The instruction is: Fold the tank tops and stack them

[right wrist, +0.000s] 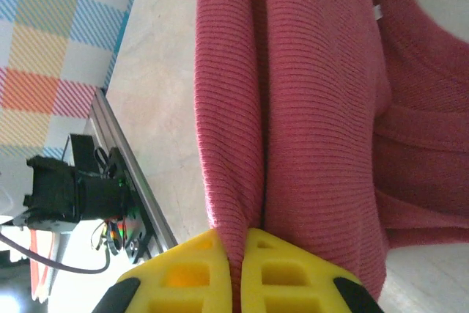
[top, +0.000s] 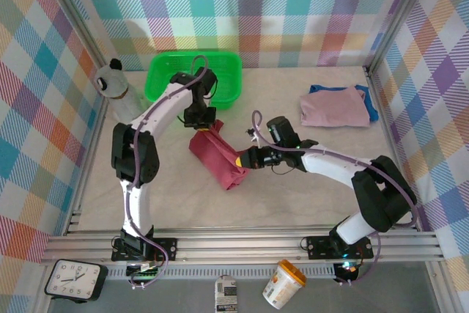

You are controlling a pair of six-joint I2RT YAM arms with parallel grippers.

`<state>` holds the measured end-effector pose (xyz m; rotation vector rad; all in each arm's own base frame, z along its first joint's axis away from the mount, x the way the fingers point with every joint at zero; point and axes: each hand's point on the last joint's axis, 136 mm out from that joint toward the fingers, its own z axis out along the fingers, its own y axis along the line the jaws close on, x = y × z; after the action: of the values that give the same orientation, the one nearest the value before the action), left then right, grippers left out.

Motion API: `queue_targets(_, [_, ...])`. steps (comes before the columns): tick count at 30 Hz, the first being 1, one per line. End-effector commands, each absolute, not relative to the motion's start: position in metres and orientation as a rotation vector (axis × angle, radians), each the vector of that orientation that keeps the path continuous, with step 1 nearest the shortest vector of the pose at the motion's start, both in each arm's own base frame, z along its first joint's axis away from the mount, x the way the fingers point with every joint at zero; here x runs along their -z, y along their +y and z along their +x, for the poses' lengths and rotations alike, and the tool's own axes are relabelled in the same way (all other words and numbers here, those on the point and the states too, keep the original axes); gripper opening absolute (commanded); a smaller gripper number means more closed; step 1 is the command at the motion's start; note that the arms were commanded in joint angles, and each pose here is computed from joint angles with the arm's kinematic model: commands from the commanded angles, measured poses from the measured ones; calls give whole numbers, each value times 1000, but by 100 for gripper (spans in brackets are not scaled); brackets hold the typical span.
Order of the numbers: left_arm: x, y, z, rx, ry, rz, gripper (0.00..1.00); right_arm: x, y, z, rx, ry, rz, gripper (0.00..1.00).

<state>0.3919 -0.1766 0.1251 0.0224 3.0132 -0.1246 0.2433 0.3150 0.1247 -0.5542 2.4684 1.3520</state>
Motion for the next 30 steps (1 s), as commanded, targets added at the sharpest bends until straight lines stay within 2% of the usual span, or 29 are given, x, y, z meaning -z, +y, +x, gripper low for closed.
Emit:
queue_targets(1, [-123,-177,411,82,2984,41,4,-111,306,239,-1422,2548,-485,5])
queue_targets(17, [-94,-211,459,184,2919,-2,13,-69,274,294,-1374,2582,-221,14])
queue_targets(27, [-142,-225,476,259,2748,22,32,-52,245,327,-1184,2577,-82,18])
queue_targets(30, [-157,-226,470,270,2731,45,35,-50,236,332,-1087,2580,-79,25])
